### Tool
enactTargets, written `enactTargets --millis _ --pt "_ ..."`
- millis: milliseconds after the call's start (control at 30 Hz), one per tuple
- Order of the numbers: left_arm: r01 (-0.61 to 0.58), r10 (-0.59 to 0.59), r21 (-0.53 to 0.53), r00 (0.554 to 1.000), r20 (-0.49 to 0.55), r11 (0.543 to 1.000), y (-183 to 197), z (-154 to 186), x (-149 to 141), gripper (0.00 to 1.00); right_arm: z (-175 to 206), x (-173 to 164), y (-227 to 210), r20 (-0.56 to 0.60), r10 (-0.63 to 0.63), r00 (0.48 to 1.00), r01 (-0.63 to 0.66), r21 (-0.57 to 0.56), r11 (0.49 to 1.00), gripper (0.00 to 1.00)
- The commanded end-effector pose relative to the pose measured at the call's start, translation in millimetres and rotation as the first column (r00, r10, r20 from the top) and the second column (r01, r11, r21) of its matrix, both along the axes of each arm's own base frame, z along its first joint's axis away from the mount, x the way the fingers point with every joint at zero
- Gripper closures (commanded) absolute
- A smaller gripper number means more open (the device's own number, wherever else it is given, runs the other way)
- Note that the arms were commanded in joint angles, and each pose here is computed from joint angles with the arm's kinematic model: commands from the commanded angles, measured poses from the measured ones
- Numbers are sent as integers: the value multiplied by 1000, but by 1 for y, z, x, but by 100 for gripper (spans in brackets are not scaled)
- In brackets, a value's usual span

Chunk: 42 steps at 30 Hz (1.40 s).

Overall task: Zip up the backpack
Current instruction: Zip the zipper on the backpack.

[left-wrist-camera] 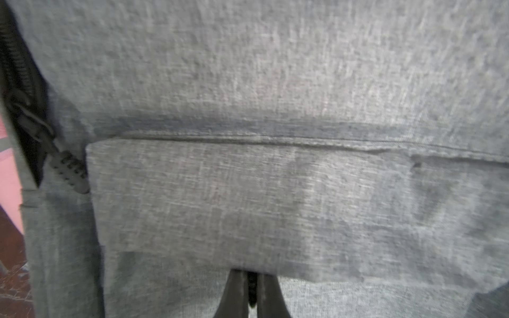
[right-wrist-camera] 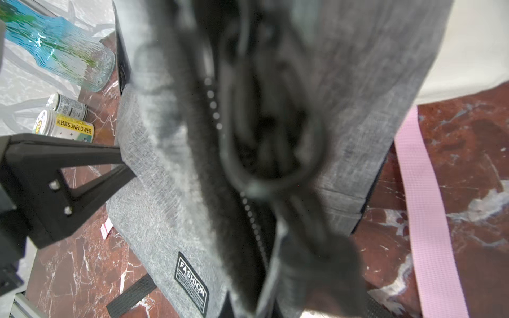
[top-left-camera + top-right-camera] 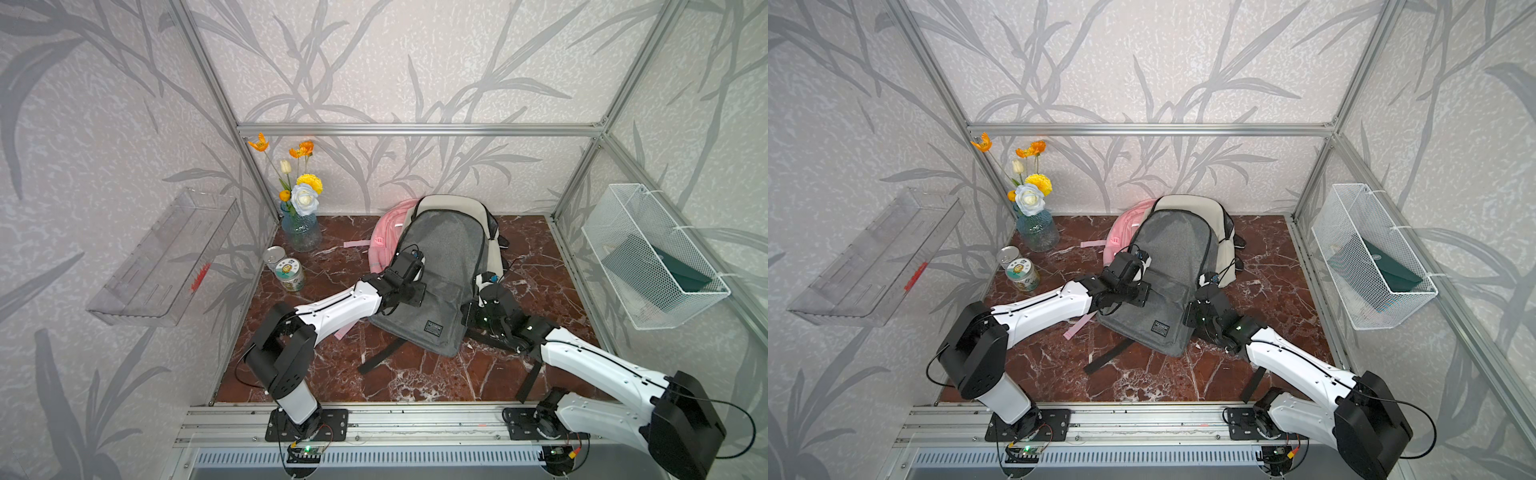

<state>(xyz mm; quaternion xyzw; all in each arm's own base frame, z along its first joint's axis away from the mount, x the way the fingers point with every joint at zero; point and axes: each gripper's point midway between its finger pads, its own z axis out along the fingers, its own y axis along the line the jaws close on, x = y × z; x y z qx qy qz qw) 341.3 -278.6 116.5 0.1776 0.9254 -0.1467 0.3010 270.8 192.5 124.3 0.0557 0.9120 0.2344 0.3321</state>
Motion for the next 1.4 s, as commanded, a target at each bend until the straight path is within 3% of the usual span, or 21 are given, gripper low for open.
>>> enactTargets --millis 0,633,867,1000,1200,1367 --pt "-29 30 24 998 -46 999 9 -6 -2 98 12 8 0 30 3 1000 -3 -7 1000 100" --pt "-242 244 46 968 -58 969 74 -8 21 98 10 7 -15 43 -62 997 63 -27 998 100" --pt "-409 412 89 911 -24 908 121 -1 38 98 9 4 -15 39 -49 998 50 -31 998 100" --pt "-476 479 61 877 -46 877 140 1 49 97 6 2 -12 25 -39 999 40 -14 999 100" --pt "-373 366 -61 924 -110 926 104 6 64 96 1 1 5 8 -3 1000 2 38 999 100" --pt "-322 315 -90 945 -82 942 86 21 70 96 3 -3 31 20 68 997 -69 46 997 94"
